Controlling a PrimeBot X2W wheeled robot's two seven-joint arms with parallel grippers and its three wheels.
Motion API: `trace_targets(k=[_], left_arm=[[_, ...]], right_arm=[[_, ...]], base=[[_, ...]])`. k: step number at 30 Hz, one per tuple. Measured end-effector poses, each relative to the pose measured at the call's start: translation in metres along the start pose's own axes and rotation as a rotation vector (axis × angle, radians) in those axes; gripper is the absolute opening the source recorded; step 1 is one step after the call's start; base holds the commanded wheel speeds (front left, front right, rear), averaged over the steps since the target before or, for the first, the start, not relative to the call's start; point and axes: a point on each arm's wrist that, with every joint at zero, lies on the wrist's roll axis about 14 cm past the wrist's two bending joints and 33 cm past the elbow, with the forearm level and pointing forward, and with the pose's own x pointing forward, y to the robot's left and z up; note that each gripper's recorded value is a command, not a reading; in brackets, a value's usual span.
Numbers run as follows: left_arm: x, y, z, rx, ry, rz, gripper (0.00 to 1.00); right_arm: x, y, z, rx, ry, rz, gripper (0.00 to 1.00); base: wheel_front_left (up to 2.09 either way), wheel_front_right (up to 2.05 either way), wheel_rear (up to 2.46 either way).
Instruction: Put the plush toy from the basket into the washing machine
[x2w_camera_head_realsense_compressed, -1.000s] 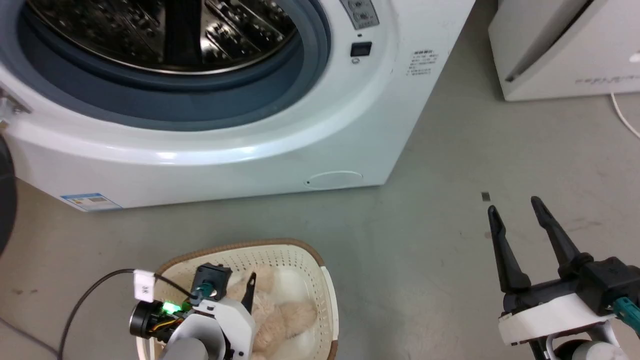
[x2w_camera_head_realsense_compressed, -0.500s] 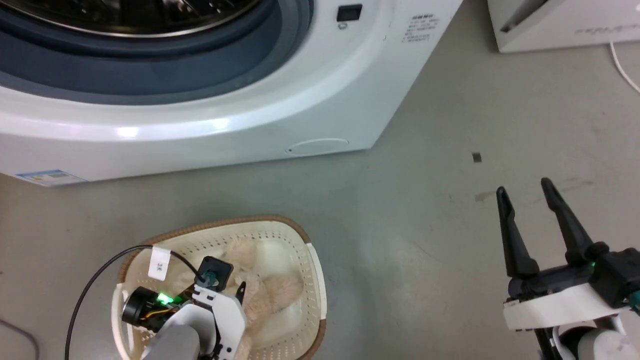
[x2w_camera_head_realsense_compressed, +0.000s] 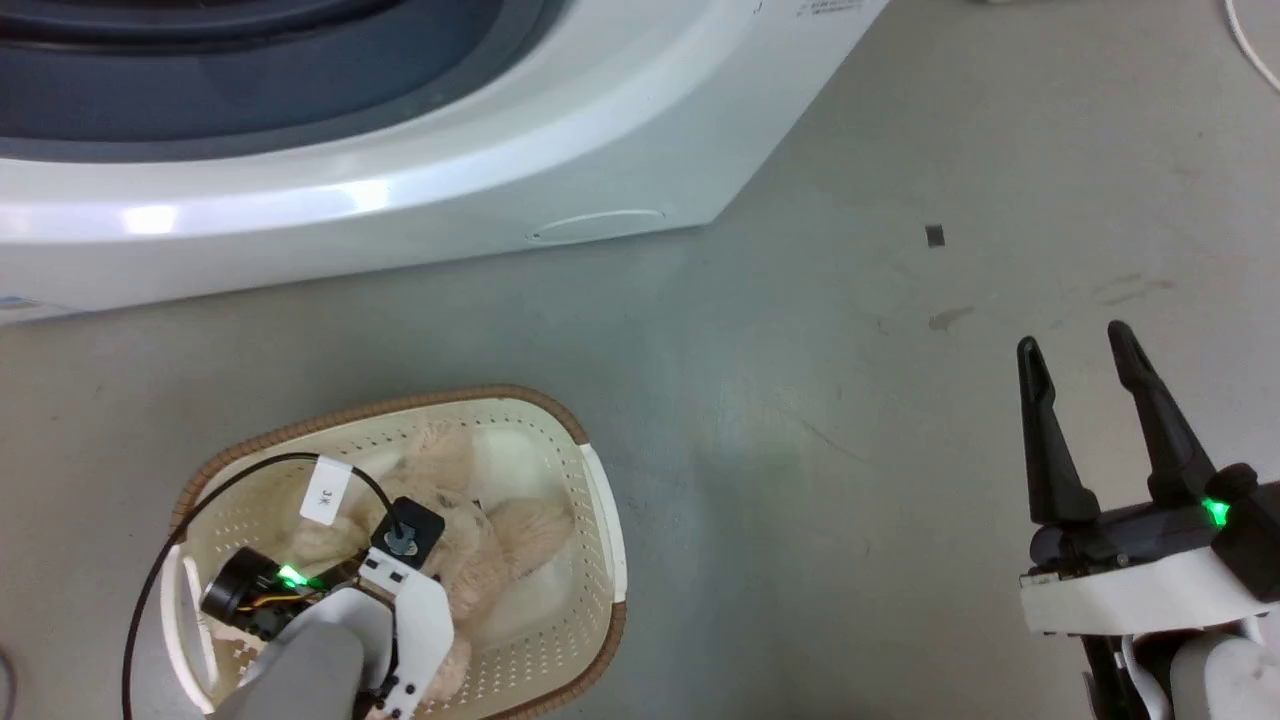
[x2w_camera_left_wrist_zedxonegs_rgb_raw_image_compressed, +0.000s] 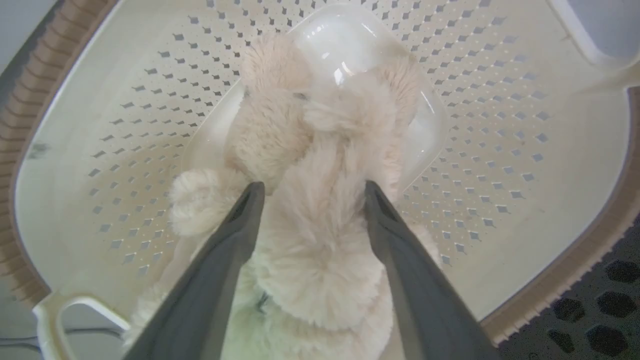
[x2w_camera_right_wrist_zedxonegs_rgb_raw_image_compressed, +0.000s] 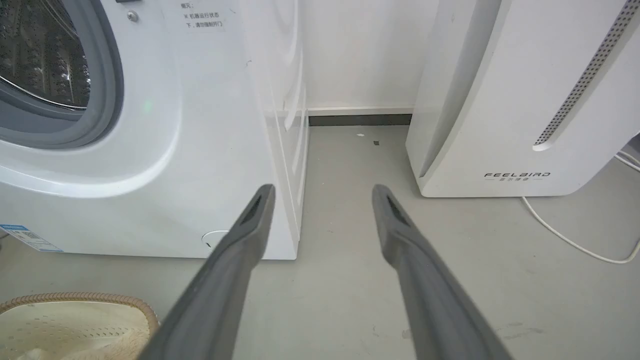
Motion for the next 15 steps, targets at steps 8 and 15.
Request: trace_targets(k=[8,15], left_arm=[[0.019,0.008,-0.024,0.065,0.090,-0.017,1.00],[0.035,0.010,-0.043,0.095,0.154,-0.036,1.00]], right_arm=[[0.008,-0.004,-0.015,0.003,0.024,-0.011,1.00],[0.015,-0.006,-0.027,-0.008,0.039,-0.018,1.00]], base=[[0.00,0.00,0.00],[0.00,0.00,0.00]])
